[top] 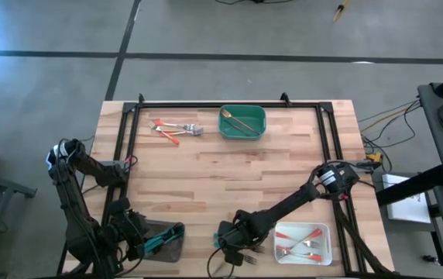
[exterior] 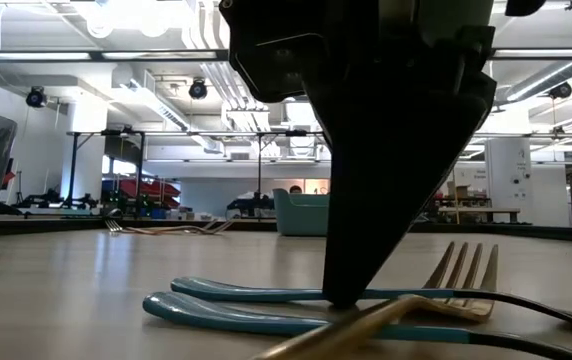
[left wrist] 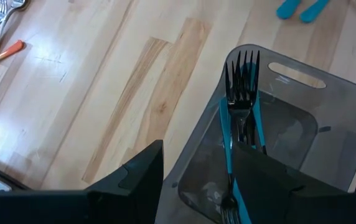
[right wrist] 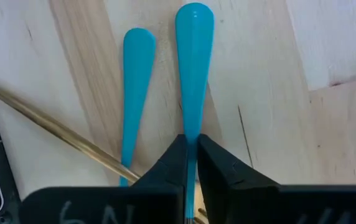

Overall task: Sort silverware by color (type)
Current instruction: Put the blue fork into the black bin

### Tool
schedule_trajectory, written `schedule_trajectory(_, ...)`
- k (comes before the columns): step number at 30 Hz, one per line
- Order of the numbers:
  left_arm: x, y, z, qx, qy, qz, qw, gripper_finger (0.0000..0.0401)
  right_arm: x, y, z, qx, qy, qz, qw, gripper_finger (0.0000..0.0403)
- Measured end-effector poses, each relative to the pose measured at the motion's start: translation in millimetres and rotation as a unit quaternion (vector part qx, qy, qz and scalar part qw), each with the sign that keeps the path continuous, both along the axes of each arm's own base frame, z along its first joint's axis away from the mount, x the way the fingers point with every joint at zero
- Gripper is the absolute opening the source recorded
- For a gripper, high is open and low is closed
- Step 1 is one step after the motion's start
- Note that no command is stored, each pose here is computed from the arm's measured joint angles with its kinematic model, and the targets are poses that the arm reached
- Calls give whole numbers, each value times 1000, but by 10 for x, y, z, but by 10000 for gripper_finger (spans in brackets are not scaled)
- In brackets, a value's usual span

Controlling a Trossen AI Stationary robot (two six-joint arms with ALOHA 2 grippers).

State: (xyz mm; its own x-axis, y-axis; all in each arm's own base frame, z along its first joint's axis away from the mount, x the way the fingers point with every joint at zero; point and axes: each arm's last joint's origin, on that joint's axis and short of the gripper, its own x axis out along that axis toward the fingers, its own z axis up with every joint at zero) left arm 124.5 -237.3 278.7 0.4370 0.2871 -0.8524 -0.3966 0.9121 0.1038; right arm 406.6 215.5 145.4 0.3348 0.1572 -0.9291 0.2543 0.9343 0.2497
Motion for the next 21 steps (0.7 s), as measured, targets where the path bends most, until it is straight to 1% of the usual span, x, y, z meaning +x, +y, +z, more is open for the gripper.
schedule_trajectory(4, 0, 0, 0, 0, 0, 0, 1000, 171, -10, -30, 92, 2, -6, -1, 1000, 12)
schedule_trajectory(8, 0, 0, 0, 0, -1, 0, 1000, 171, 0, -91, 260, 7, -27, -7, 1000, 7)
schedule_trajectory(12, 7, 1, 4, 4, -13, 1, 1000, 171, 15, -158, 378, 9, -43, -9, 999, 7)
schedule_trajectory(14, 16, 0, 7, 6, -25, 1, 1000, 171, 17, -193, 460, 6, -56, -13, 998, 7)
schedule_trajectory(17, 39, -6, 18, 13, -59, -1, 998, 171, 23, -246, 577, -1, -77, -21, 997, 7)
schedule_trajectory(21, 59, 2, 33, 29, -96, -4, 995, 171, 23, -302, 677, 0, -89, -25, 996, 8)
